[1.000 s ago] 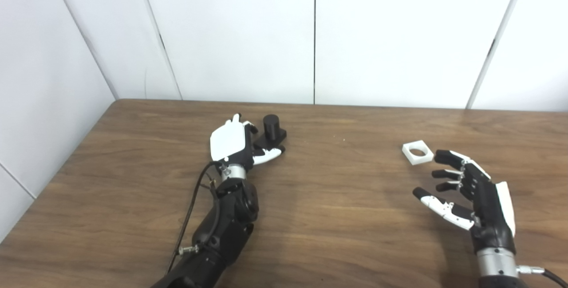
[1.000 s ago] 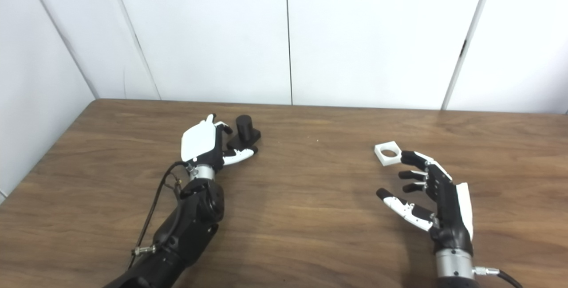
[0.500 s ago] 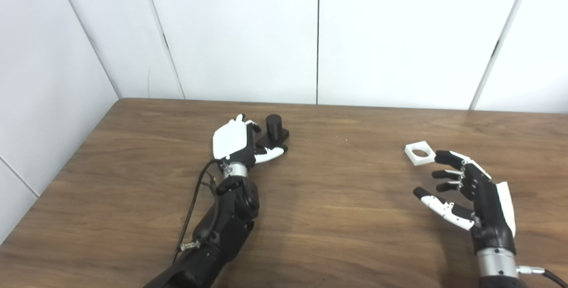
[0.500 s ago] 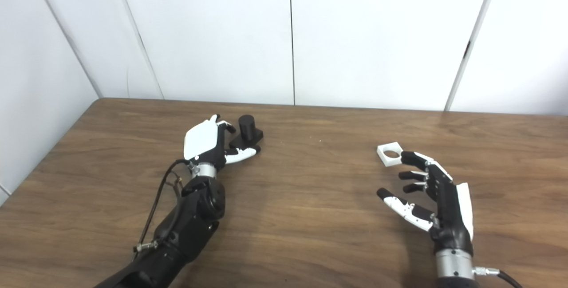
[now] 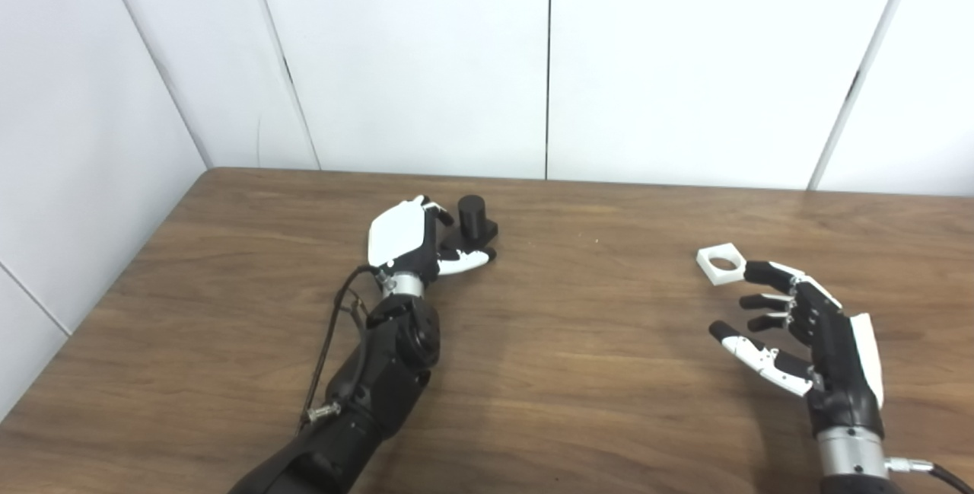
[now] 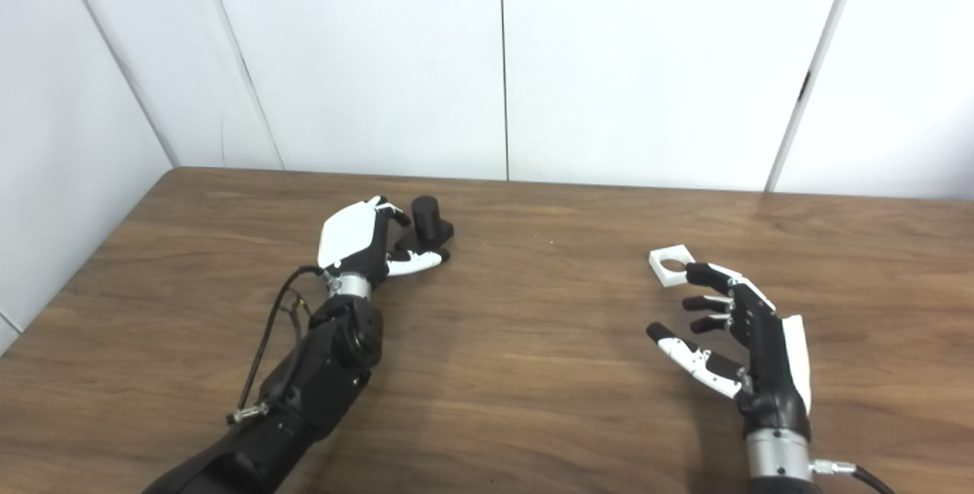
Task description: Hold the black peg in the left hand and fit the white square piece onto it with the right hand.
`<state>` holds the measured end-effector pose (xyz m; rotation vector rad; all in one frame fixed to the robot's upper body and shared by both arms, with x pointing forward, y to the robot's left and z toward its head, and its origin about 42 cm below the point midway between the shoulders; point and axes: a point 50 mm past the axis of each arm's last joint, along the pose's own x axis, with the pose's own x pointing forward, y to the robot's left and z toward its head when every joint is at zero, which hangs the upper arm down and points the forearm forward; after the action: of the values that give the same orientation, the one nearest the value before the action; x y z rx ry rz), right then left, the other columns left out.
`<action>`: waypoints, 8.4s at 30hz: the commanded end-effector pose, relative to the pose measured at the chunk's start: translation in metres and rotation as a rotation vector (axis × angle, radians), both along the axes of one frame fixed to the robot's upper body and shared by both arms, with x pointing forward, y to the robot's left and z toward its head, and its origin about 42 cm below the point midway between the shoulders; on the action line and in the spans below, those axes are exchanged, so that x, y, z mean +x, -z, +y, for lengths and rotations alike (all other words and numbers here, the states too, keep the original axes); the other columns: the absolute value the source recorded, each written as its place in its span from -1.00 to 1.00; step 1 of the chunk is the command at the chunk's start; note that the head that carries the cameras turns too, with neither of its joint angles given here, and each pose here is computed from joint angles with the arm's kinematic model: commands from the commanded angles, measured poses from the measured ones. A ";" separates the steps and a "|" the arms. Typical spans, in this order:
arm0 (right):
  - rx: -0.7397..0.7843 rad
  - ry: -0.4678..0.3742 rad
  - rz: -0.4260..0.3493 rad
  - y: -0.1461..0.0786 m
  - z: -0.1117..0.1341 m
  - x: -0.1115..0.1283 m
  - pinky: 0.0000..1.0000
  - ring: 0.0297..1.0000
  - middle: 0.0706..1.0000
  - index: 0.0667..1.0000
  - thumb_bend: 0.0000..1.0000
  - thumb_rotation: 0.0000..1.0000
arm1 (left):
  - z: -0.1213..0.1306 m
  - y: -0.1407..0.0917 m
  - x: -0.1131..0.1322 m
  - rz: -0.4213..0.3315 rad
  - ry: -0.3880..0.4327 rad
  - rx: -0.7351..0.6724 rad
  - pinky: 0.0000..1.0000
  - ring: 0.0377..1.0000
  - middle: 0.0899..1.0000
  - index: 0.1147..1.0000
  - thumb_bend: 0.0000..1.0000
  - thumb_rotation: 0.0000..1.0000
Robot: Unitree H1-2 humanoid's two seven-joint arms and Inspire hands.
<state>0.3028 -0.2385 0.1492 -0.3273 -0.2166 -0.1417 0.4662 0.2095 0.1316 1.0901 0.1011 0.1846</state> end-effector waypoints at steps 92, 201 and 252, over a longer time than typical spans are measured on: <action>-0.006 -0.008 -0.111 -0.029 -0.006 0.004 -0.09 0.10 0.37 0.31 0.00 -0.99 | -0.062 0.004 -0.088 0.272 1.064 -0.238 0.91 0.98 0.82 -0.15 0.03 -0.82; -1.404 -0.448 0.429 -0.176 0.003 0.212 0.97 0.98 0.97 0.72 0.71 -0.63 | -0.015 0.021 -0.097 0.335 1.028 -0.131 0.86 0.95 0.81 -0.14 0.03 -0.85; -1.375 -0.414 0.444 -0.072 -0.010 0.222 0.76 0.81 0.72 0.25 0.29 -0.51 | -0.020 0.017 -0.105 0.315 0.998 -0.118 0.83 0.95 0.81 -0.14 0.03 -0.84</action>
<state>0.5262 -0.2550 0.2356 -1.6071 0.0807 0.5200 0.3721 0.1794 0.1418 0.8579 -0.2972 -0.8353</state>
